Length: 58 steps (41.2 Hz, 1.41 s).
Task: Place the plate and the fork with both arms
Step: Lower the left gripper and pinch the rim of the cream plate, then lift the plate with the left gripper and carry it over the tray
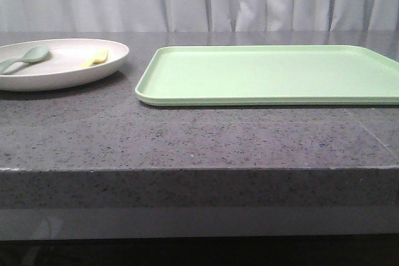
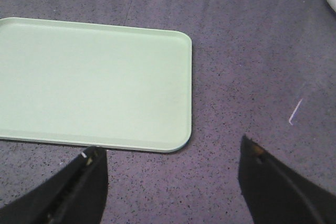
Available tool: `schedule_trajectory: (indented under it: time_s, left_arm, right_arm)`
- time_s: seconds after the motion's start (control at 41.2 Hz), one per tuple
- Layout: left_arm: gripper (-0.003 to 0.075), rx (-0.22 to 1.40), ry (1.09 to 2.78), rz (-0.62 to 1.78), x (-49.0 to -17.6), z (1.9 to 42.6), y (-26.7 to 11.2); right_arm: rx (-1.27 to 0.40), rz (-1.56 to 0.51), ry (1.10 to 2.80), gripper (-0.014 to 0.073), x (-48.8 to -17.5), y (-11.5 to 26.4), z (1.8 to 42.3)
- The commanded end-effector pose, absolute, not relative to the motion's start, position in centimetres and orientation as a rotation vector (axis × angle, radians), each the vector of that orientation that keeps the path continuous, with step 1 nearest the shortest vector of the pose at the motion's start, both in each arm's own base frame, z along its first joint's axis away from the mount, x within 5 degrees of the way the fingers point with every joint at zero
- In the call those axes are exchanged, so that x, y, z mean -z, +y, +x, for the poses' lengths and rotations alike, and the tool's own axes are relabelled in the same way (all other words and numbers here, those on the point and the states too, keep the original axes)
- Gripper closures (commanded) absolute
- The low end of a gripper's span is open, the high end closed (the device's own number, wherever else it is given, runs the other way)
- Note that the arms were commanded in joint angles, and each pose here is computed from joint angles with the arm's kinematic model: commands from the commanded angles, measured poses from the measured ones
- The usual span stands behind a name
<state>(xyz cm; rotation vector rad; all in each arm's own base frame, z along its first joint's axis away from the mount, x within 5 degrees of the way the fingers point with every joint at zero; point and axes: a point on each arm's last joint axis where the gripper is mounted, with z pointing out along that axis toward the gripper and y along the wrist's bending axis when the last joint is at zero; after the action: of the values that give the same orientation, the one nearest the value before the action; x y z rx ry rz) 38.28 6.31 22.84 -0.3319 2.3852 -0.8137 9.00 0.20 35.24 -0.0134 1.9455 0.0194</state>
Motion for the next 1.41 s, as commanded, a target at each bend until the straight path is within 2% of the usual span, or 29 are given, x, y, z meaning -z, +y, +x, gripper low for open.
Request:
schedule_trajectory:
  time_s: [0.0,0.121,0.218,0.413,0.558,0.655,0.752,0.995,1.213,1.383]
  left_arm:
    - [0.0693,0.840,2.300,-0.303,-25.7,38.3,5.8]
    - [0.0739,0.850,2.298,-0.304,-25.7,38.3,5.7]
    - [0.0741,0.862,2.285,-0.329,-26.4,38.4,5.7]
    - [0.0741,0.856,2.231,-0.338,-29.4,38.4,5.4]
    - [0.0741,0.799,2.260,-0.311,-31.9,38.8,3.9]
    - [0.0741,0.777,2.283,-0.247,-33.4,39.2,2.0]
    - [0.0741,0.827,2.262,-0.221,-35.0,39.5,-0.5]
    - [0.0741,0.837,2.243,-0.099,-37.5,39.4,-7.5]
    - [0.0741,0.803,2.246,-0.052,-37.9,38.6,-13.4]
    - [0.0741,0.801,2.292,-0.057,-36.3,38.6,-17.6]
  right_arm:
    - [-0.007,-0.010,1.853,0.0053,-36.8,0.1,9.3]
    - [-0.007,-0.010,1.853,0.0053,-36.8,0.1,9.3]
    - [-0.007,-0.010,1.853,0.0053,-36.8,0.1,9.3]
    - [-0.007,-0.010,1.853,0.0053,-36.8,0.1,9.3]
    - [-0.007,-0.010,1.853,0.0053,-36.8,0.1,9.3]
    - [-0.007,-0.010,1.853,0.0053,-36.8,0.1,9.3]
    - [-0.007,-0.010,1.853,0.0053,-36.8,0.1,9.3]
    - [-0.007,-0.010,1.853,0.0053,-36.8,0.1,9.3]
    - [-0.007,-0.010,1.853,0.0053,-36.8,0.1,9.3]
    - [-0.007,-0.010,1.853,0.0053,-36.8,0.1,9.3]
